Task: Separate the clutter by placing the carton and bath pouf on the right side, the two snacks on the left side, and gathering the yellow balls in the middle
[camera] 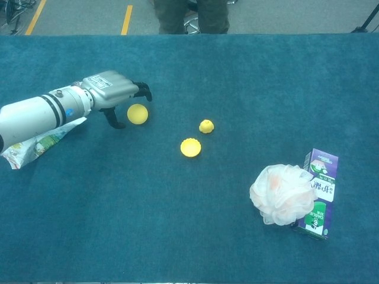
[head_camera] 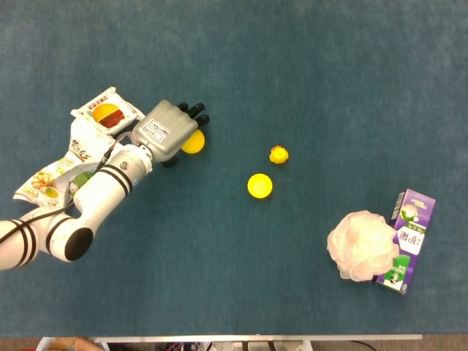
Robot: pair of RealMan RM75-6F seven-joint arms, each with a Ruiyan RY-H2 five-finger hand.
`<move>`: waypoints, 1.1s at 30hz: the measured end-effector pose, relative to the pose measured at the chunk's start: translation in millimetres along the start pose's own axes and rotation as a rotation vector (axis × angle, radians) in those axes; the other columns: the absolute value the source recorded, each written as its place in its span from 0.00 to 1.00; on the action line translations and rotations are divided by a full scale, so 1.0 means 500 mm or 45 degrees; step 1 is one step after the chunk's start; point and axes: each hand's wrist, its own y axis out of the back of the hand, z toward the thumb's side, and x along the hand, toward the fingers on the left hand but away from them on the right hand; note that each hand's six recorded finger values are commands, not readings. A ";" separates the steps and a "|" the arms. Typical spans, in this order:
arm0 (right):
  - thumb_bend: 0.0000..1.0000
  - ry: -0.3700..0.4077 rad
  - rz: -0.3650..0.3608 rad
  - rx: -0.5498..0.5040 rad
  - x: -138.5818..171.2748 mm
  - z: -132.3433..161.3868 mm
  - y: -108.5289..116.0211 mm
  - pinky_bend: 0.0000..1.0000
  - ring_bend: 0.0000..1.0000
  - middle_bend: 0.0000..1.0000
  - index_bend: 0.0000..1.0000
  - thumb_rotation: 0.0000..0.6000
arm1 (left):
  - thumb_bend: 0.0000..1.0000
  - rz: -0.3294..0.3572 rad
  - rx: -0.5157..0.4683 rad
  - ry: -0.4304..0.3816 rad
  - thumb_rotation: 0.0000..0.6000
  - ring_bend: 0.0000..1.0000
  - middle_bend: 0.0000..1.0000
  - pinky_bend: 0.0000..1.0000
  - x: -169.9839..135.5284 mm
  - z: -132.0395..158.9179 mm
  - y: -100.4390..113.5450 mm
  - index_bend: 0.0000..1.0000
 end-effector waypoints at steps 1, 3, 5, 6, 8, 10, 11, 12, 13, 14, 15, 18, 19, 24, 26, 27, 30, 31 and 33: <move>0.00 -0.002 0.002 -0.002 0.001 -0.001 -0.002 0.31 0.22 0.25 0.11 1.00 | 0.20 0.000 -0.004 0.000 1.00 0.22 0.14 0.53 0.001 0.000 -0.002 0.19; 0.00 -0.005 0.005 -0.002 0.001 -0.003 -0.004 0.31 0.22 0.25 0.11 1.00 | 0.20 0.004 -0.012 -0.002 1.00 0.22 0.15 0.53 0.003 0.001 -0.003 0.20; 0.00 -0.009 0.007 -0.005 0.002 -0.005 -0.006 0.31 0.22 0.25 0.11 1.00 | 0.20 0.010 -0.021 -0.006 1.00 0.22 0.17 0.53 0.004 0.003 -0.003 0.21; 0.00 -0.011 0.008 -0.005 0.003 -0.006 -0.007 0.31 0.22 0.25 0.11 1.00 | 0.20 0.015 -0.027 -0.009 1.00 0.23 0.17 0.53 0.004 0.005 -0.002 0.21; 0.00 -0.016 0.012 -0.008 0.004 -0.009 -0.011 0.31 0.22 0.25 0.11 1.00 | 0.20 0.022 -0.035 -0.015 1.00 0.23 0.19 0.53 0.005 0.008 -0.001 0.22; 0.00 -0.023 0.018 -0.011 0.005 -0.012 -0.014 0.31 0.22 0.25 0.11 1.00 | 0.20 0.028 -0.045 -0.023 1.00 0.23 0.19 0.53 0.007 0.012 0.000 0.23; 0.00 -0.027 0.019 -0.013 0.006 -0.013 -0.015 0.31 0.22 0.25 0.11 1.00 | 0.20 0.030 -0.046 -0.026 1.00 0.24 0.19 0.53 0.008 0.014 0.000 0.23; 0.00 -0.029 0.021 -0.014 0.007 -0.013 -0.016 0.31 0.22 0.25 0.11 1.00 | 0.20 0.032 -0.049 -0.030 1.00 0.24 0.20 0.53 0.009 0.016 0.000 0.23; 0.00 -0.032 0.022 -0.014 0.007 -0.014 -0.016 0.31 0.22 0.25 0.11 1.00 | 0.20 0.034 -0.050 -0.033 1.00 0.24 0.20 0.53 0.010 0.018 0.000 0.23; 0.00 -0.034 0.022 -0.014 0.008 -0.015 -0.017 0.31 0.22 0.25 0.11 1.00 | 0.20 0.035 -0.052 -0.035 1.00 0.24 0.20 0.53 0.011 0.019 0.000 0.24; 0.00 -0.035 0.022 -0.015 0.008 -0.016 -0.017 0.31 0.22 0.25 0.11 1.00 | 0.20 0.038 -0.055 -0.039 1.00 0.25 0.20 0.53 0.012 0.021 0.001 0.24; 0.00 -0.040 0.020 -0.017 0.010 -0.018 -0.017 0.31 0.22 0.25 0.11 1.00 | 0.20 0.046 -0.065 -0.044 1.00 0.27 0.21 0.53 0.016 0.026 0.003 0.25; 0.00 -0.041 0.021 -0.018 0.011 -0.019 -0.017 0.31 0.22 0.25 0.11 1.00 | 0.20 0.048 -0.068 -0.045 1.00 0.27 0.22 0.54 0.017 0.027 0.003 0.25; 0.00 -0.049 0.022 -0.022 0.015 -0.022 -0.017 0.31 0.22 0.25 0.11 1.00 | 0.20 0.058 -0.079 -0.054 1.00 0.29 0.25 0.55 0.024 0.033 0.003 0.29; 0.00 -0.052 0.023 -0.022 0.017 -0.024 -0.017 0.31 0.22 0.25 0.11 1.00 | 0.20 0.061 -0.080 -0.056 1.00 0.30 0.27 0.56 0.026 0.034 0.002 0.30; 0.00 -0.053 0.024 -0.023 0.018 -0.025 -0.017 0.31 0.22 0.25 0.11 1.00 | 0.20 0.063 -0.081 -0.056 1.00 0.30 0.28 0.56 0.027 0.035 0.001 0.31; 0.00 -0.055 0.026 -0.023 0.020 -0.027 -0.018 0.31 0.22 0.25 0.11 1.00 | 0.20 0.068 -0.079 -0.058 1.00 0.31 0.29 0.57 0.029 0.034 -0.001 0.32; 0.00 -0.056 0.027 -0.024 0.021 -0.027 -0.018 0.31 0.22 0.25 0.11 1.00 | 0.20 0.070 -0.074 -0.057 1.00 0.31 0.29 0.57 0.029 0.033 -0.001 0.32; 0.00 -0.057 0.029 -0.025 0.022 -0.029 -0.019 0.31 0.22 0.25 0.11 1.00 | 0.20 0.075 -0.063 -0.054 1.00 0.31 0.29 0.58 0.030 0.030 -0.002 0.33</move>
